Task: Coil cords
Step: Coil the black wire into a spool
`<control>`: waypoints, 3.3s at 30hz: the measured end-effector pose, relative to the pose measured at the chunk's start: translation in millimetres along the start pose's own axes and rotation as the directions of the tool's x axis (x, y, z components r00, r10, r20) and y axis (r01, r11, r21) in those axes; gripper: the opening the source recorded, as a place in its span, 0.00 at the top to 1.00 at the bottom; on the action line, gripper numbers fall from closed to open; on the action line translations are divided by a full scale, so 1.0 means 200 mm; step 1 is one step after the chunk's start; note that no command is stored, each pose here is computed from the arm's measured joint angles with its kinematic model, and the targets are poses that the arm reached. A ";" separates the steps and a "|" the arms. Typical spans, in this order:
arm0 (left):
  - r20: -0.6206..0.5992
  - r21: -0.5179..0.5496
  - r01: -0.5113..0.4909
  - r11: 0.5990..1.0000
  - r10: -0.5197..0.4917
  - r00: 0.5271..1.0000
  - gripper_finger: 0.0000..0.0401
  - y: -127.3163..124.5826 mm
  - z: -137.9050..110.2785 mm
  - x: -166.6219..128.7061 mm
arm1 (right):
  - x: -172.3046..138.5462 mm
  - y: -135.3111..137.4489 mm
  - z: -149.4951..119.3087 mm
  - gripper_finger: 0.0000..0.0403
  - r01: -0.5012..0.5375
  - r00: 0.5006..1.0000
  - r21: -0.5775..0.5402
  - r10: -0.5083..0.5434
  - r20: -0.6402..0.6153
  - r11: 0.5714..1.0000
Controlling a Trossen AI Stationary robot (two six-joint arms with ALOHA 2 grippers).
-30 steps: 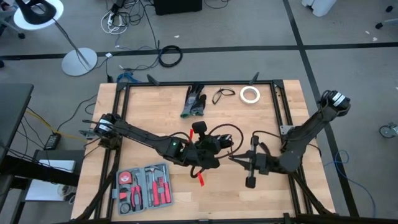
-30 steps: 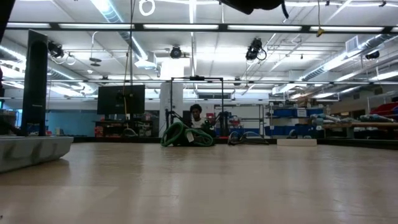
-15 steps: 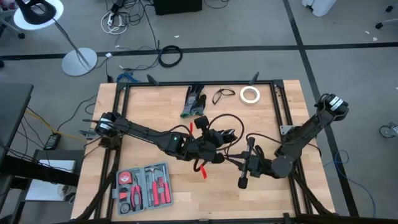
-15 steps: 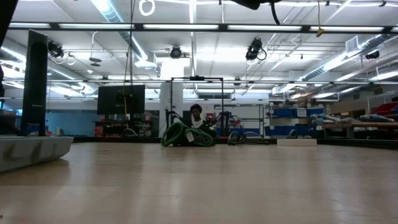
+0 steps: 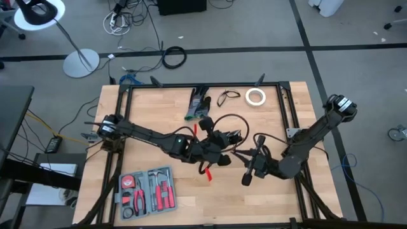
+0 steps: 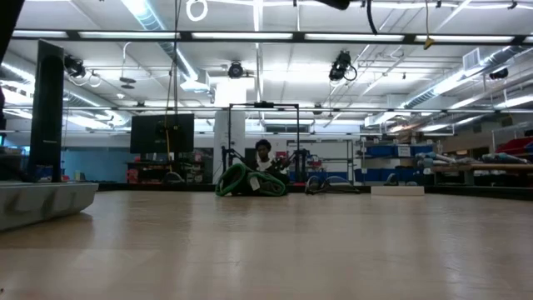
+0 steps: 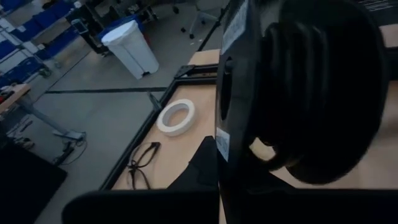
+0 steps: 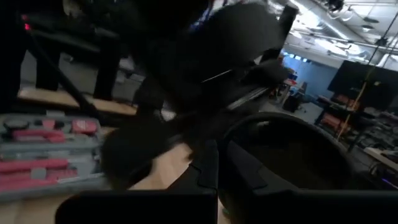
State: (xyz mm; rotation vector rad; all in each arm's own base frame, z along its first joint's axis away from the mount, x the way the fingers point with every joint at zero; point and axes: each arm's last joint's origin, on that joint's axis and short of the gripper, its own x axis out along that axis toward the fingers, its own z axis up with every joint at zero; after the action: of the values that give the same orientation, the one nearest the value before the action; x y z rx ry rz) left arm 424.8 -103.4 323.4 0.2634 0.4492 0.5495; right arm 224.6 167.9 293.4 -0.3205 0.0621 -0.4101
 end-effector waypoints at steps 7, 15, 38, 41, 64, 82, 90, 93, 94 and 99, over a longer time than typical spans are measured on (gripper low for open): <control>0.005 0.004 0.002 1.000 -0.002 1.000 1.00 0.02 0.01 0.02 | -0.06 -0.04 0.06 0.99 -0.042 0.998 0.066 0.040 0.038 0.997; 0.023 -0.017 0.034 0.999 -0.033 0.999 1.00 0.02 0.02 0.03 | -0.03 -0.02 0.03 0.99 -0.068 0.997 0.042 0.067 0.024 0.997; 0.172 -0.084 0.090 0.992 -0.075 0.982 1.00 0.02 0.11 0.01 | 0.08 -0.07 -0.06 0.99 0.004 0.996 0.000 -0.004 -0.088 1.000; 0.187 -0.078 0.111 0.991 -0.095 0.978 1.00 0.01 0.11 0.01 | 0.05 -0.06 -0.08 0.99 0.015 0.994 -0.016 -0.016 -0.105 1.000; 0.145 -0.050 0.156 0.987 -0.147 0.978 1.00 -0.10 0.08 -0.09 | -0.08 -0.02 -0.16 0.98 0.064 0.983 -0.044 -0.071 -0.169 0.997; -0.106 -0.051 0.196 0.979 -0.201 0.974 1.00 -0.09 -0.08 -0.08 | -0.05 -0.04 -0.24 0.99 -0.006 0.964 -0.076 -0.014 -0.264 0.997; -0.245 -0.086 0.254 0.963 -0.267 0.932 1.00 -0.12 -0.21 0.02 | 0.02 -0.03 -0.35 0.99 -0.038 0.923 -0.082 0.004 -0.385 0.996; -0.271 -0.092 0.264 0.960 -0.279 0.921 1.00 -0.12 -0.23 0.03 | 0.02 -0.03 -0.36 0.99 -0.039 0.916 -0.043 0.018 -0.401 0.998; -0.273 -0.097 0.266 0.959 -0.283 0.920 1.00 -0.11 -0.23 0.04 | 0.01 -0.03 -0.36 0.99 -0.034 0.914 -0.037 0.016 -0.406 0.999; -0.297 -0.117 0.297 0.948 -0.319 0.900 1.00 -0.10 -0.24 0.06 | 0.00 -0.03 -0.38 0.99 -0.029 0.893 0.069 0.056 -0.446 0.997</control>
State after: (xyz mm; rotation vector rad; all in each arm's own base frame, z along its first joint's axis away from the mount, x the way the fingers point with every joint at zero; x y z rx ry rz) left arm 420.5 -106.7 270.9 0.0334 0.7638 0.2925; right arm 212.2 139.7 223.0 -0.1584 0.5088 -0.4353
